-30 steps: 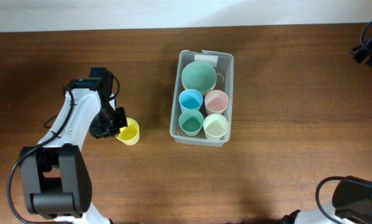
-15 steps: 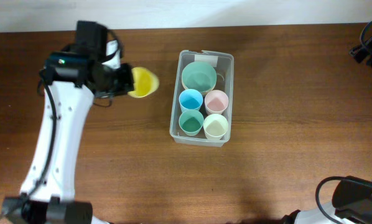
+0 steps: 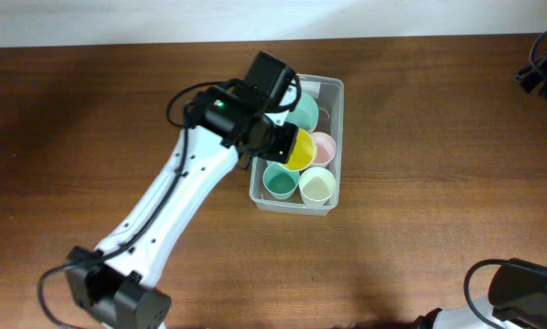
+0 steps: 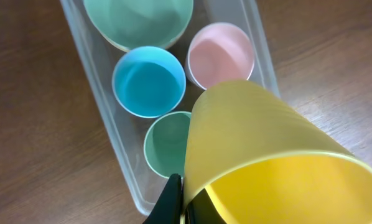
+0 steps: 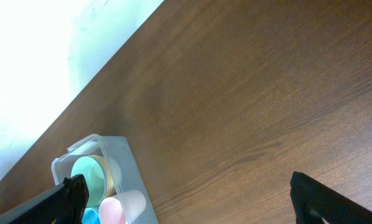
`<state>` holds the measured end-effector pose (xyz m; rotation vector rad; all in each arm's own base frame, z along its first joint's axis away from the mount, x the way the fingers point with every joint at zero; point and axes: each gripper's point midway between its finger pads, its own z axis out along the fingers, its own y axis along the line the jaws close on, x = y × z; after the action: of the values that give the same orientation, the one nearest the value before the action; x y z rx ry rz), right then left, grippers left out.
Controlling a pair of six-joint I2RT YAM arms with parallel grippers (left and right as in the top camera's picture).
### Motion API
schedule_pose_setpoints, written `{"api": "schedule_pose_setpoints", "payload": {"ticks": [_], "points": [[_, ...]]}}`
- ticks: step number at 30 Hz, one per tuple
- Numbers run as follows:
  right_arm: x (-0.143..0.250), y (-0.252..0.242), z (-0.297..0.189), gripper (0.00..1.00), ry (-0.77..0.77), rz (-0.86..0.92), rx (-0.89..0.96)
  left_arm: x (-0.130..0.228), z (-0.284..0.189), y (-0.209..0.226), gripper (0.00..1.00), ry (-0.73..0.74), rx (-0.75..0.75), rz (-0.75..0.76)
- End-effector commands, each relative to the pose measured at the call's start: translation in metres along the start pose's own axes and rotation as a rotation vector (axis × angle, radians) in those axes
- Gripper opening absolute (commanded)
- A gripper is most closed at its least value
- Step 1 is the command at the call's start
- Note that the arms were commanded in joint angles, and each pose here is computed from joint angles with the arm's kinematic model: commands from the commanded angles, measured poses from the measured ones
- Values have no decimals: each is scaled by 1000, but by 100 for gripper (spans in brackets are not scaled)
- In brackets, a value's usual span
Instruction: Pack container
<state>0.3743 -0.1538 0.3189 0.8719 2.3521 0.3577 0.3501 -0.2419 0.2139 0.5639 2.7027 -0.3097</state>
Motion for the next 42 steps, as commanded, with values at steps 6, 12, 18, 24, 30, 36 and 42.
{"api": "schedule_pose_setpoints", "payload": {"ticks": [6,12,18,24,30,36,42], "points": [[-2,-3,1,99,-4,-1,9,22,46,-31,1,128,1,95],[-2,-3,1,99,-4,-1,10,34,60,-45,2,174,-9,136],[-2,-3,1,99,-5,-1,9,34,67,-35,8,181,-66,134],[-2,-3,1,99,-5,-1,9,24,59,-20,70,150,-141,130],[-2,-3,1,99,-5,-1,9,-12,-3,12,96,64,-209,61],[-2,-3,1,99,-5,-1,9,-49,-92,75,100,-118,-378,-54],[-2,-3,1,99,-5,-1,9,-56,-146,127,100,-227,-443,-182]]}}
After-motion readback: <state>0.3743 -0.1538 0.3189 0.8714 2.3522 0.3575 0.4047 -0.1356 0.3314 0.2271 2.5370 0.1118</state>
